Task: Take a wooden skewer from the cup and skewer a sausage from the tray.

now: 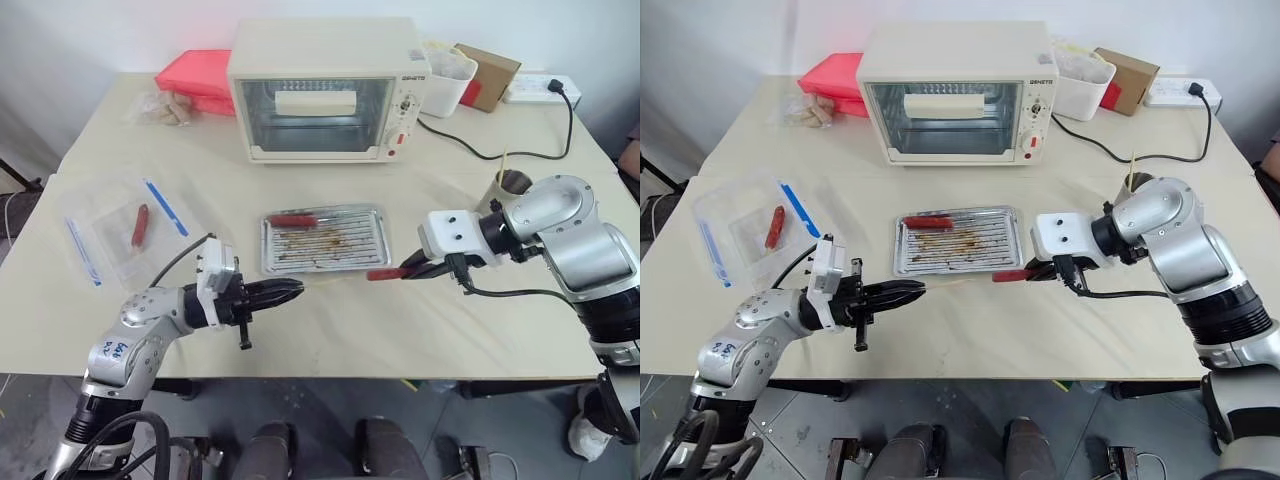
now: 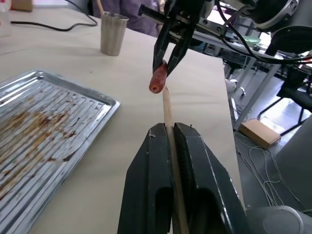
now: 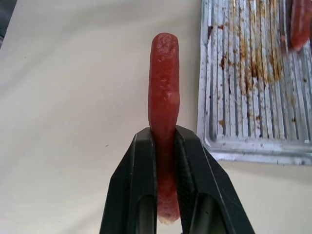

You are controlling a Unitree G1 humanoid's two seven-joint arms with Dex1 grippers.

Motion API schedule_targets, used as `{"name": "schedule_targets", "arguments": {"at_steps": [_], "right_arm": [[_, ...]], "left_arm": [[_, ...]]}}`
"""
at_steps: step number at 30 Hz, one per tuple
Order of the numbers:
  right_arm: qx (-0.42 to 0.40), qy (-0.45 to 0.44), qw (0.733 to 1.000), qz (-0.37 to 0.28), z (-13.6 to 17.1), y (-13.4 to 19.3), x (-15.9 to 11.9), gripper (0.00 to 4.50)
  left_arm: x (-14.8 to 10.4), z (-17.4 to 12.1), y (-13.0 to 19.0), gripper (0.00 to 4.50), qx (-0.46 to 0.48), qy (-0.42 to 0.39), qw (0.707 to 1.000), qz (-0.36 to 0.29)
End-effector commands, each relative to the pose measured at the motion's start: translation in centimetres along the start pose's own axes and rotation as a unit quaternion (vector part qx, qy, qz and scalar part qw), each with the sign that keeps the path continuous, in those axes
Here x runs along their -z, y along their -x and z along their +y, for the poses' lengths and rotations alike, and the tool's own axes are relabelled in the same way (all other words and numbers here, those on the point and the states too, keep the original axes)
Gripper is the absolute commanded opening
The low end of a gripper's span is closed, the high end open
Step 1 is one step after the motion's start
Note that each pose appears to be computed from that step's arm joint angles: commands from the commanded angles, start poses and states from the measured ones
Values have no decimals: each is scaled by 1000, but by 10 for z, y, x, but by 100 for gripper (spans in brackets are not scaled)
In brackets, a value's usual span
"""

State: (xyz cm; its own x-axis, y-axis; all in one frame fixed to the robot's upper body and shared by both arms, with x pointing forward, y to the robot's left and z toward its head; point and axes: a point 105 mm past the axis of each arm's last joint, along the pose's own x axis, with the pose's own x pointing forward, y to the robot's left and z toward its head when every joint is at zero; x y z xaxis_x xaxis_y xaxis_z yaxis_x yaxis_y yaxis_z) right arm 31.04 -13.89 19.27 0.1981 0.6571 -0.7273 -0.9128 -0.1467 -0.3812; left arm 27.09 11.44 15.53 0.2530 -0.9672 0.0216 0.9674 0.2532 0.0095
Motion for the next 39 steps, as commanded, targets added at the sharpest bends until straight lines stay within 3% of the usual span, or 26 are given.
{"name": "schedule_targets", "arguments": {"at_steps": [1, 27, 39], "right_arm": [[9, -1, 1000, -12, 4, 8, -14, 18], [-2, 2, 999, -35, 8, 4, -29, 18], [0, 0, 1000, -30, 7, 8, -21, 18]], "left_arm": [[-2, -1, -4, 0, 11, -12, 1000, -3], [4, -3, -9, 0, 23, -20, 1000, 0], [7, -2, -5, 0, 13, -13, 1000, 3]]}}
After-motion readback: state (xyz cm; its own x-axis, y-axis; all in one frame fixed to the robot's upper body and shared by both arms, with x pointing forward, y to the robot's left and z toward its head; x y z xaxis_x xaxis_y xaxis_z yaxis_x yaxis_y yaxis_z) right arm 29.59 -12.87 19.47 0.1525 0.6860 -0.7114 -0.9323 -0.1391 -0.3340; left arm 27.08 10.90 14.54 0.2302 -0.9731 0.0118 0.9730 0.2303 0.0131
